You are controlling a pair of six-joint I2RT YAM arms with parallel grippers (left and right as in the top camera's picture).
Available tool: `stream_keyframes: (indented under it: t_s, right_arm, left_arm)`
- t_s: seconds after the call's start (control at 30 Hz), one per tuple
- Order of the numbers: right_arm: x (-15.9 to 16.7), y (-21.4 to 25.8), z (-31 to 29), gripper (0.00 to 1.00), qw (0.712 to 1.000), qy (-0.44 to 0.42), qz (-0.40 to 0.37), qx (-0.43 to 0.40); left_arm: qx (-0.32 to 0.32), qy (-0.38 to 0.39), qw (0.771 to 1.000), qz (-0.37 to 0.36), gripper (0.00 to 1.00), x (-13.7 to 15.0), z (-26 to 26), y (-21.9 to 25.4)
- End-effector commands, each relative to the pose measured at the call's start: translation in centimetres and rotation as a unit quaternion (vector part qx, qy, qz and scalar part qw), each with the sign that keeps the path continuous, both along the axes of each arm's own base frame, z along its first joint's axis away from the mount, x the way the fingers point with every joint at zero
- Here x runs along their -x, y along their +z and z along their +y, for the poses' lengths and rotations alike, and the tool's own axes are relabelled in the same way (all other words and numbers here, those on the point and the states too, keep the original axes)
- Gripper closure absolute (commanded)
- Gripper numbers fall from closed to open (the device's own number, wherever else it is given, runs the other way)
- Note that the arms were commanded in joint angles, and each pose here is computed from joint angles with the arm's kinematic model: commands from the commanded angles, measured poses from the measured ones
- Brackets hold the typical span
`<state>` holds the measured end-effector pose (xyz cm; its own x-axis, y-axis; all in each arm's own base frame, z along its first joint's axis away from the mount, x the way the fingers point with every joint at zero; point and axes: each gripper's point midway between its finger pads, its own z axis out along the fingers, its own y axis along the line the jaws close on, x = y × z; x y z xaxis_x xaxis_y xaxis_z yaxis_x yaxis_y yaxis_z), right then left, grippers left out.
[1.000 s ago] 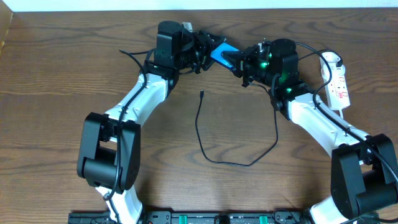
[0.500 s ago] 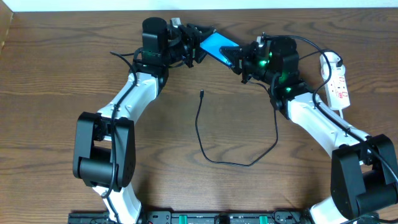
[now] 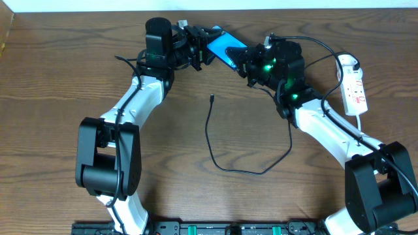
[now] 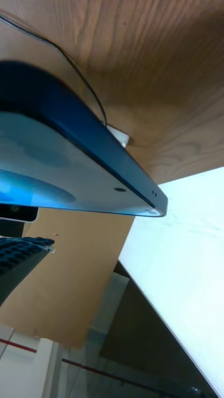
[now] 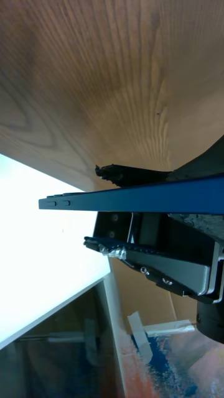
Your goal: Plug charger to phone and switch on socket
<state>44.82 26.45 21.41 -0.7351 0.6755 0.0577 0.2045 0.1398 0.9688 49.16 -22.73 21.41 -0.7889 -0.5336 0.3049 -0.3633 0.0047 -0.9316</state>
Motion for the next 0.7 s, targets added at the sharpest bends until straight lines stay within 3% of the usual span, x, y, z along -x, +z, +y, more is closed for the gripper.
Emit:
stream_keyframes:
  t_s: [0.0, 0.67]
  right_arm:
    - [0.4, -0.8, 0.6, 0.99, 1.0, 0.006, -0.002, 0.02]
    - [1.2, -0.6, 1.6, 0.99, 0.999, 0.01, 0.044, -0.025]
  left_arm:
    - [0.024, -0.027, 0.999, -0.013, 0.61, 0.8, -0.8, 2.5]
    - [0.026, -0.027, 0.999, -0.008, 0.72, 0.9, -0.8, 2.5]
